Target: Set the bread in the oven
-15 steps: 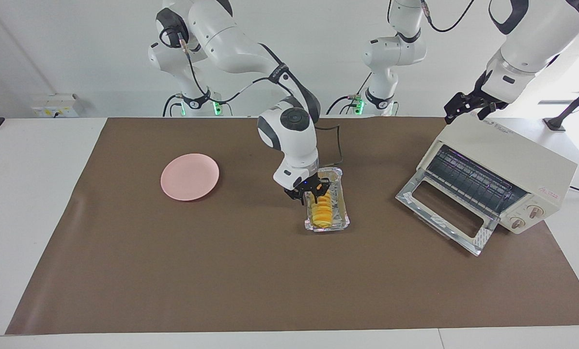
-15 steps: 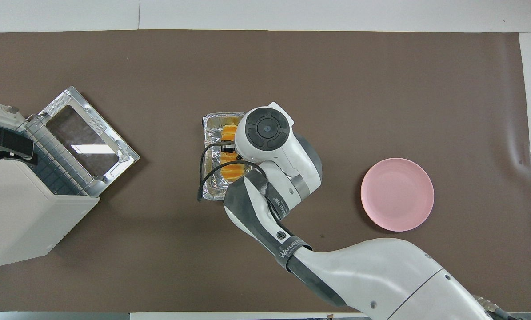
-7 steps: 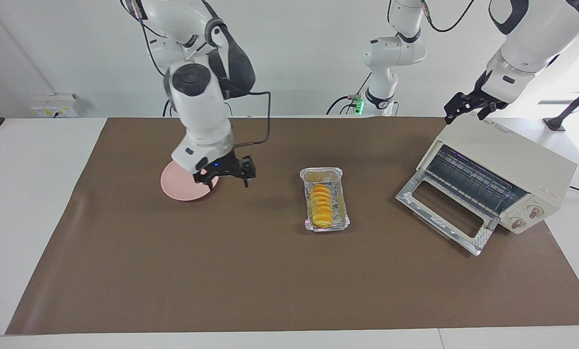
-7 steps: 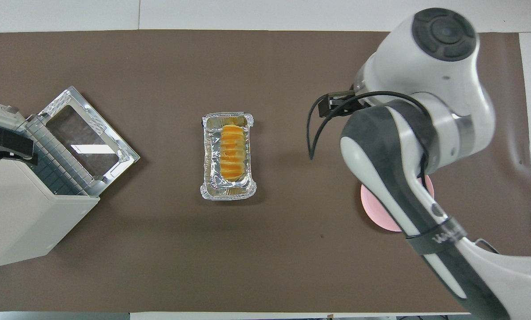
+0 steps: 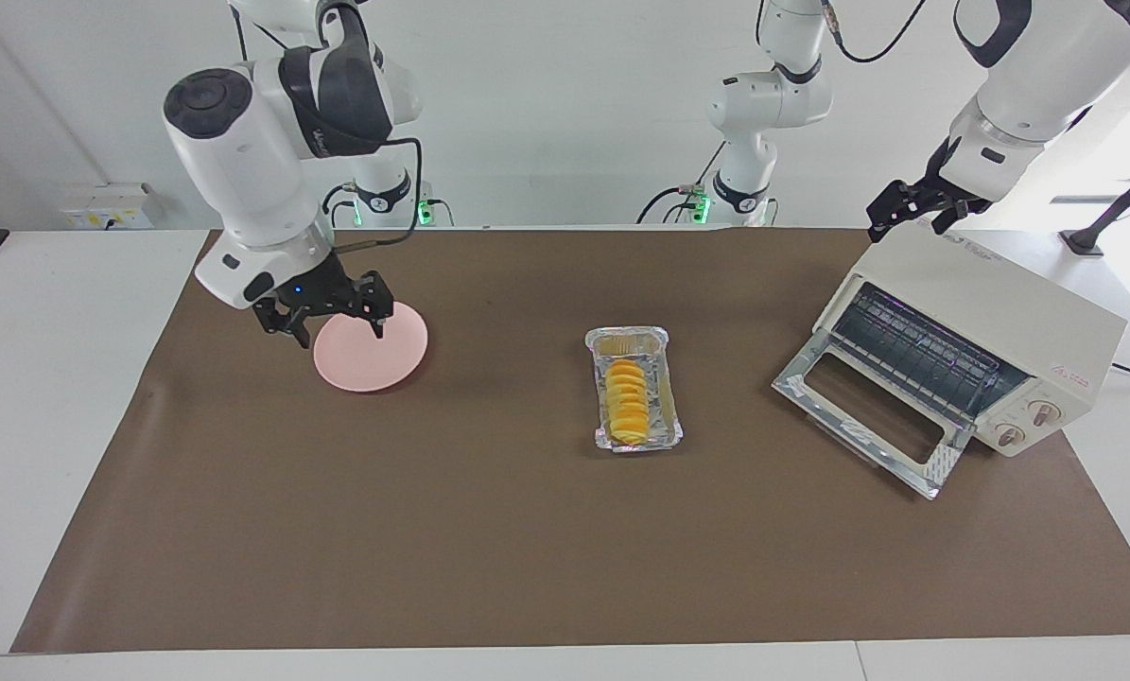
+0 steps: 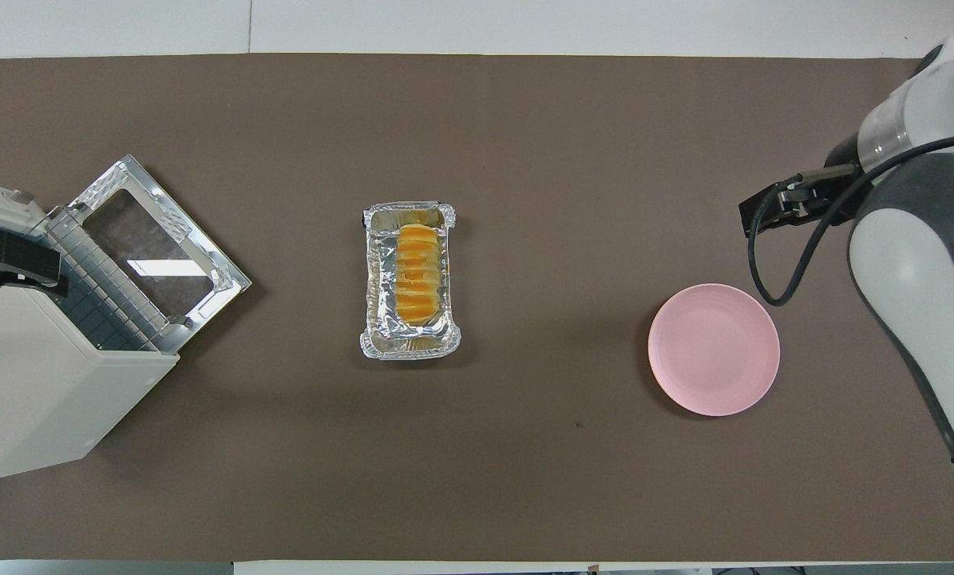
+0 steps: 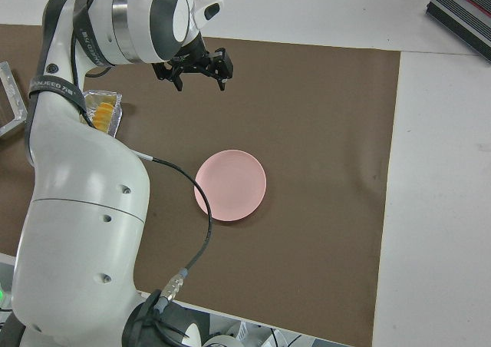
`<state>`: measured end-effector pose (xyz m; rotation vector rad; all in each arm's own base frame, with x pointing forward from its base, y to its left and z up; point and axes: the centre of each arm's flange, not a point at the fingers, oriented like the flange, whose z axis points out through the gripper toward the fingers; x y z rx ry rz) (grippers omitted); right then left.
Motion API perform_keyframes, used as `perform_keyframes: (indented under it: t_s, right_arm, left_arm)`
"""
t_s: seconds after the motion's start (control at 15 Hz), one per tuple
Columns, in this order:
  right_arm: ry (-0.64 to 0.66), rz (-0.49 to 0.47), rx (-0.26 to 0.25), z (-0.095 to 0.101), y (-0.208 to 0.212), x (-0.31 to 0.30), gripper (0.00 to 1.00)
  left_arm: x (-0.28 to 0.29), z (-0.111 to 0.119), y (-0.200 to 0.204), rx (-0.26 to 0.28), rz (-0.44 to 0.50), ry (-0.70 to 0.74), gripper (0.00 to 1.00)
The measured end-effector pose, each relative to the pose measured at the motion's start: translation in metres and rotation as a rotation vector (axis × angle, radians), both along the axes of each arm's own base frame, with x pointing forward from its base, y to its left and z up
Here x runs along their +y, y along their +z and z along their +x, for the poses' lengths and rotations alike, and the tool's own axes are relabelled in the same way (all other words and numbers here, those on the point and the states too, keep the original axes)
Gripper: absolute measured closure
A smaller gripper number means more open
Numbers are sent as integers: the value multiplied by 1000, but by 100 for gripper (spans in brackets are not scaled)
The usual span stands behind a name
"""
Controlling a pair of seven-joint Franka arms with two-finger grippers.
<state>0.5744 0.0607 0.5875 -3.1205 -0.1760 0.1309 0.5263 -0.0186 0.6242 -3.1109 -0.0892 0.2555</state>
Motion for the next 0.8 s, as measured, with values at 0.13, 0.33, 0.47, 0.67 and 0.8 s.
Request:
perform_keyframes:
  t_s: [0.13,0.33,0.47,0.67,0.8]
  right_arm:
    - [-24,-6,14,-18,15,-18,0]
    - [-31,-4,-2,-30,30,-54,0]
    - [-45,-2,17,-37,34,-79,0]
    - [-64,-1,45,-53,44,-93,0]
    - [-69,-2,30,-58,53,-96,0]
  left_arm:
    - [0,0,0,0,0,0,0]
    - [0,0,0,0,0,0,0]
    - [0,0,0,0,0,0,0]
    - [0,0,0,0,0,0,0]
    - [0,0,0,0,0,0,0]
